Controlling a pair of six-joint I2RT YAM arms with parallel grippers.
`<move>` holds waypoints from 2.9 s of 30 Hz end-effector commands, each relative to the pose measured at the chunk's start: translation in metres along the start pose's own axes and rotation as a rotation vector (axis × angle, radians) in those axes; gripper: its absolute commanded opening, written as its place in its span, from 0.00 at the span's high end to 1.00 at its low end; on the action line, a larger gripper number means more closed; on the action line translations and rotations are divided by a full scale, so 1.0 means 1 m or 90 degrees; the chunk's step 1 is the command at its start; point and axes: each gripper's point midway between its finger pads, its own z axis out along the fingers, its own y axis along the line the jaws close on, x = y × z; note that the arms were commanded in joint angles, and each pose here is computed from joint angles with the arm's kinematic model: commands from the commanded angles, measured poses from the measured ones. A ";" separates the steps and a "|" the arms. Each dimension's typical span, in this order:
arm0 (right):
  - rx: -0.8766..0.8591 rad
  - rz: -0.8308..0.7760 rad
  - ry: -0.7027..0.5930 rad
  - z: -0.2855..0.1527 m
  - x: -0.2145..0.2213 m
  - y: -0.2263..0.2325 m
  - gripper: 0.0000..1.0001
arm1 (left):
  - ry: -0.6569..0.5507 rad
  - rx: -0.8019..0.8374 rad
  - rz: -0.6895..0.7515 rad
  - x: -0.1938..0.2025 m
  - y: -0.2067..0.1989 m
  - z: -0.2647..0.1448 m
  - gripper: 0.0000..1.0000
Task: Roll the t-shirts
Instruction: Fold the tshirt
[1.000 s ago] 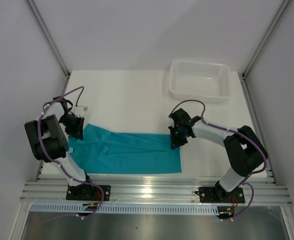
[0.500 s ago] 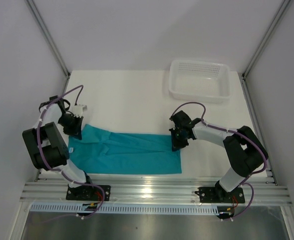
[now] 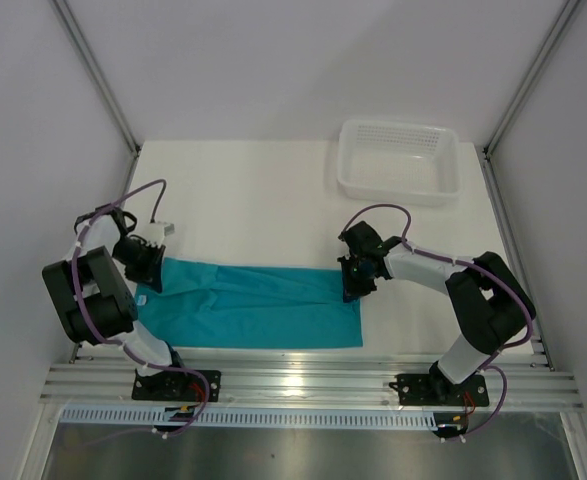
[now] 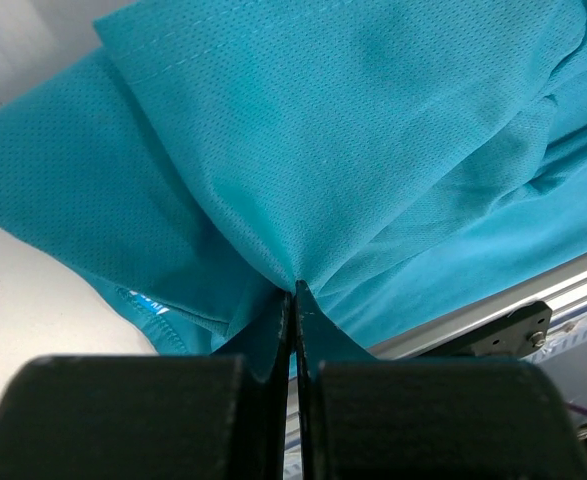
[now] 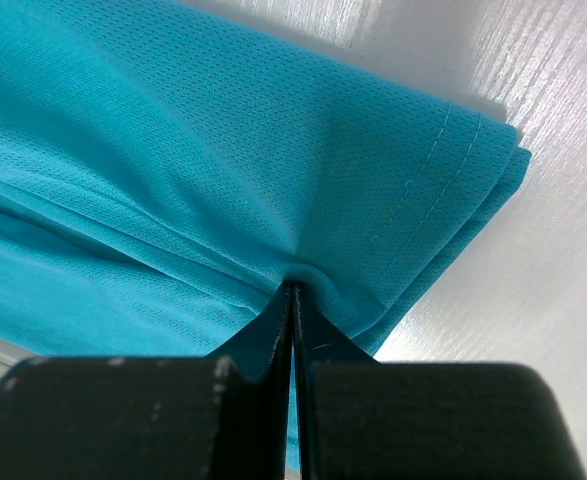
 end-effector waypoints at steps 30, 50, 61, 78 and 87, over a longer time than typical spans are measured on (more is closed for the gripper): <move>-0.006 -0.016 -0.052 -0.015 -0.020 0.005 0.93 | 0.035 -0.016 0.057 0.016 0.019 0.022 0.99; -0.006 0.030 -0.134 -0.053 -0.078 -0.012 0.61 | -0.025 -0.047 0.059 0.006 0.014 -0.005 0.47; -0.002 0.022 -0.090 -0.012 -0.075 -0.030 0.56 | -0.112 -0.110 -0.082 -0.028 0.047 -0.042 0.39; -0.022 0.041 -0.070 0.002 -0.064 -0.035 0.86 | -0.066 -0.170 -0.159 -0.046 0.083 0.003 0.36; -0.015 0.060 -0.073 -0.001 -0.058 -0.041 0.92 | -0.051 -0.124 -0.148 -0.067 0.067 0.022 0.60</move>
